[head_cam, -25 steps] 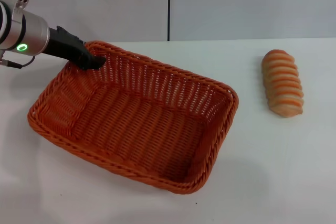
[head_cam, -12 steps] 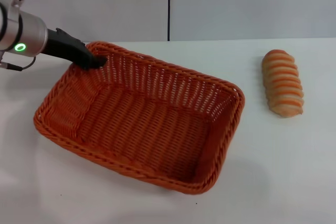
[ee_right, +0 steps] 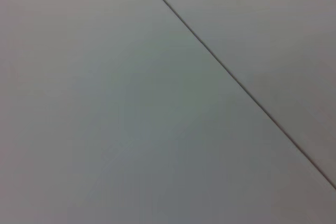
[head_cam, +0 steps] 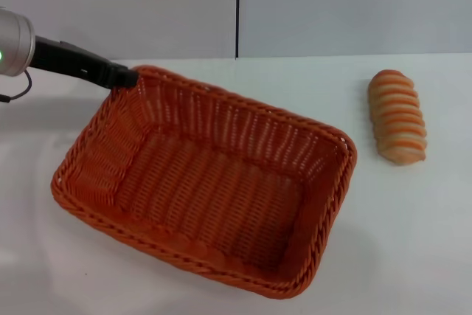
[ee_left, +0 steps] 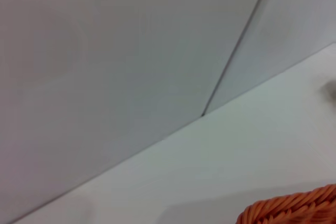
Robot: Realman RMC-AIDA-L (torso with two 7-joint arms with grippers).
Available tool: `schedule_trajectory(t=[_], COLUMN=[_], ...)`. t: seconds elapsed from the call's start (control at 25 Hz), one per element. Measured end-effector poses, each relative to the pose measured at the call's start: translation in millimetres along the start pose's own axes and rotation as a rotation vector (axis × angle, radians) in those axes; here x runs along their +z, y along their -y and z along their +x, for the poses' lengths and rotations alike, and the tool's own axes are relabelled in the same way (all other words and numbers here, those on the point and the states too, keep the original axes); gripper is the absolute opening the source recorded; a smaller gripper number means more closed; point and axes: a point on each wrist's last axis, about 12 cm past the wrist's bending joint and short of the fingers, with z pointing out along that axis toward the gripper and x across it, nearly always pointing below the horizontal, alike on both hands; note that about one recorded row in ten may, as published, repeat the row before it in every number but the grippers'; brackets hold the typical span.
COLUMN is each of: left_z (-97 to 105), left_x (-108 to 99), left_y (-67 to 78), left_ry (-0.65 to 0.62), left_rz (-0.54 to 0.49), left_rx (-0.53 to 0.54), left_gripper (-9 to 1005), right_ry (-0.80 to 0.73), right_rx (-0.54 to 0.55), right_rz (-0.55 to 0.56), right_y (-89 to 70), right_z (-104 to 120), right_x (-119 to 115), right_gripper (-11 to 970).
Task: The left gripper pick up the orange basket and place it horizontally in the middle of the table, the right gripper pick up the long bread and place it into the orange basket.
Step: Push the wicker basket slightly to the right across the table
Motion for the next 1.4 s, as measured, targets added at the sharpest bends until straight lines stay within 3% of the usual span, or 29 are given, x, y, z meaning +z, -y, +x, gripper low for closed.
schedule_trajectory(t=[0.36,0.88,1.16,1.4], left_z=[3.8,9.8,23.2,23.9], left_x=[3.3,-4.7,-10.8,-13.1], left_y=[1.1,-6.3,-16.7,-19.3], left_ry=[-0.037,-0.044,-0.019,-0.009], left_rz=[-0.004,-0.032,-0.056,-0.052], left_rx=[-0.003,-0.242,-0.316,-0.32], left_gripper=[187,188,184,213], right_ry=[-0.001,-0.001,-0.001,-0.005], right_rx=[0.005,0.005,-0.002,-0.004], right_rz=[-0.001,0.01,0.012,0.015], right_y=[-1.5,0.4,1.7,1.0], right_z=[1.7,0.8,-1.4,-0.1], right_x=[3.9,3.0,7.3,11.6], right_gripper=[780,779,779,779])
